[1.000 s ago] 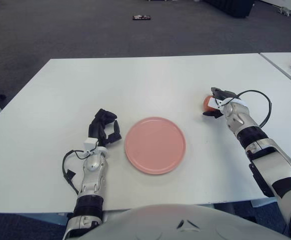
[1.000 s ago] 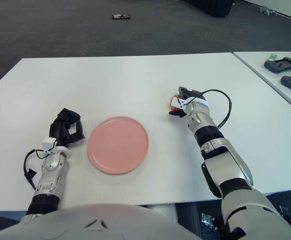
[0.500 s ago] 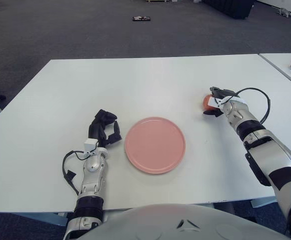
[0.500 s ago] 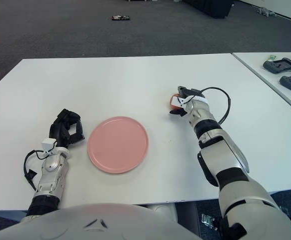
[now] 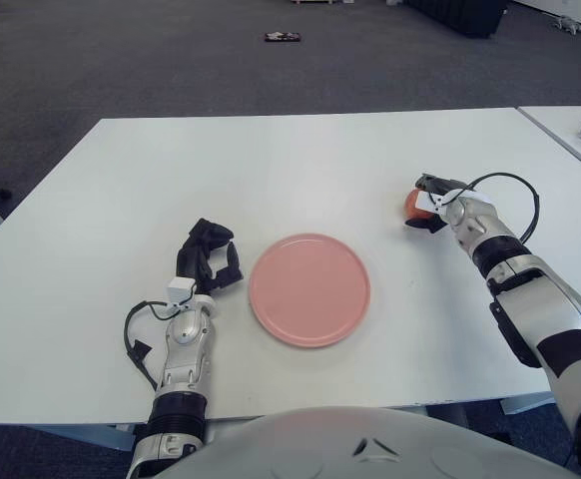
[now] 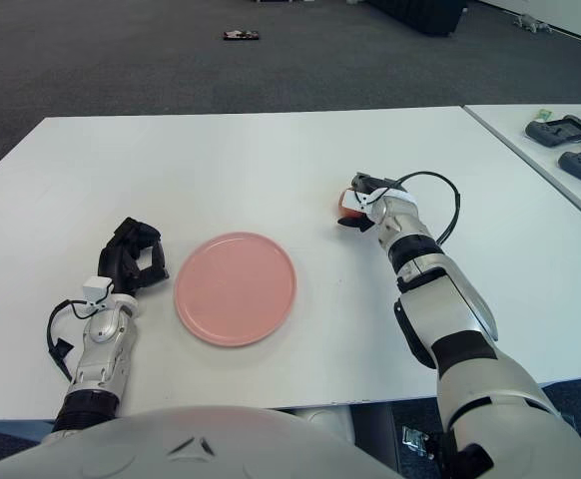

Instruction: Put the apple into the plate.

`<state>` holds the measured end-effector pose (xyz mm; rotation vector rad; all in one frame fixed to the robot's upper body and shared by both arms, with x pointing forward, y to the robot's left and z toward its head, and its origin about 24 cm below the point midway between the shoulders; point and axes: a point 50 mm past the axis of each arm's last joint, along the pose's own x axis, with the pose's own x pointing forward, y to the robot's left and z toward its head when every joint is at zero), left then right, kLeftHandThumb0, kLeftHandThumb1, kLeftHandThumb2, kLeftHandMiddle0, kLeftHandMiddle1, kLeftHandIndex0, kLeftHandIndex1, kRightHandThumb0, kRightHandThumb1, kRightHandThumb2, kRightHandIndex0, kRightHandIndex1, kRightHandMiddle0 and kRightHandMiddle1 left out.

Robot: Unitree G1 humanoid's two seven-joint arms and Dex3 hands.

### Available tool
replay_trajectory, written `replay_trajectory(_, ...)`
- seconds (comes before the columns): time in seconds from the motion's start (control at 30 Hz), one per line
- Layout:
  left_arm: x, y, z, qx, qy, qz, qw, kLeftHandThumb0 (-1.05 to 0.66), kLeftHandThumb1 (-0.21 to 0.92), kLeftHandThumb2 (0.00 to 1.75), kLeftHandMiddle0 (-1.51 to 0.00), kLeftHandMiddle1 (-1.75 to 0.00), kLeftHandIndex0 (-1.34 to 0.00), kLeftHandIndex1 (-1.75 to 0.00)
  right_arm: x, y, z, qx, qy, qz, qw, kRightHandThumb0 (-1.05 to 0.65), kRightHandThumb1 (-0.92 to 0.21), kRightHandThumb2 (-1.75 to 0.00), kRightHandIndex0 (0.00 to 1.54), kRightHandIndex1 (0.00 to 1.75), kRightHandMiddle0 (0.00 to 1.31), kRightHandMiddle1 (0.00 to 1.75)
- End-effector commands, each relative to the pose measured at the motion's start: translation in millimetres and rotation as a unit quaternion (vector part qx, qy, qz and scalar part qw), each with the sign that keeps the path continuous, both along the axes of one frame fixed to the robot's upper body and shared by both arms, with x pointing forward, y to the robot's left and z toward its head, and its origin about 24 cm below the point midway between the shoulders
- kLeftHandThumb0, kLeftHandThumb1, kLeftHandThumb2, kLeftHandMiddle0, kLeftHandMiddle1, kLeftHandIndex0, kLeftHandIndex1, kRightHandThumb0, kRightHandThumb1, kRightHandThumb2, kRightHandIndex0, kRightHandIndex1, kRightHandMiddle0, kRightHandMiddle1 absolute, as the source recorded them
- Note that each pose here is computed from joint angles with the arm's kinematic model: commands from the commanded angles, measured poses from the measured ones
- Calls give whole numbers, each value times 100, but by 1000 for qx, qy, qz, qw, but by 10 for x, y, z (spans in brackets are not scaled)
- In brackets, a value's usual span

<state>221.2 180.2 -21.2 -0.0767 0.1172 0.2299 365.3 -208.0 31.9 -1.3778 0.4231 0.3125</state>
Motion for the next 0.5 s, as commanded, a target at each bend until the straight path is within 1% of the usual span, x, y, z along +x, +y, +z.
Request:
replay_trajectory(0.0, -84, 4, -138, -7, 40, 3, 999, -51, 25, 141, -129, -175, -67, -175, -152, 29, -259, 6, 48, 5, 999, -75, -40, -105, 0, 128, 0, 135)
replay_trajectory(0.03, -84, 4, -139, -7, 41, 3, 999, -51, 25, 141, -129, -175, -67, -175, -149, 34, -257, 9, 48, 5, 999, -74, -39, -106, 0, 130, 0, 138)
replay_trajectory(0.07, -84, 4, -140, -7, 42, 3, 999, -51, 25, 141, -129, -175, -67, -175, -146, 37, -253, 11, 48, 5, 999, -72, -37, -110, 3, 137, 0, 151)
replay_trajectory(0.13, -85, 5, -141, -7, 43, 4, 999, -51, 25, 141, -129, -175, -67, -175, -143, 42, -248, 16, 49, 4, 999, -69, -35, -114, 9, 144, 5, 165)
replay_trajectory(0.2, -85, 5, -143, -7, 45, 4, 999, -51, 25, 141, -128, -175, -67, -175, -138, 41, -242, 22, 50, 0, 999, -67, -34, -115, 13, 148, 10, 170)
replay_trajectory(0.23, -85, 5, -144, -7, 46, 5, 999, -50, 26, 140, -127, -175, -66, -175, -136, 41, -238, 25, 50, -3, 998, -63, -36, -116, 15, 149, 19, 171)
replay_trajectory(0.27, -85, 6, -144, -6, 46, 6, 999, -50, 26, 139, -126, -175, -66, -175, -132, 39, -232, 30, 48, -9, 998, -56, -38, -116, 18, 151, 30, 172)
replay_trajectory(0.3, -85, 7, -145, -6, 46, 6, 999, -50, 27, 139, -126, -175, -65, -175, -130, 39, -228, 34, 47, -12, 998, -52, -39, -117, 21, 152, 38, 173)
replay_trajectory(0.4, -86, 7, -143, -5, 46, 8, 999, -50, 27, 138, -126, -175, -65, -175, -127, 39, -229, 44, 44, -29, 998, -48, -39, -121, 28, 154, 50, 174)
replay_trajectory(0.47, -86, 6, -143, -5, 47, 8, 999, -50, 27, 138, -126, -175, -65, -175, -125, 39, -226, 47, 42, -34, 997, -48, -37, -124, 32, 156, 53, 174)
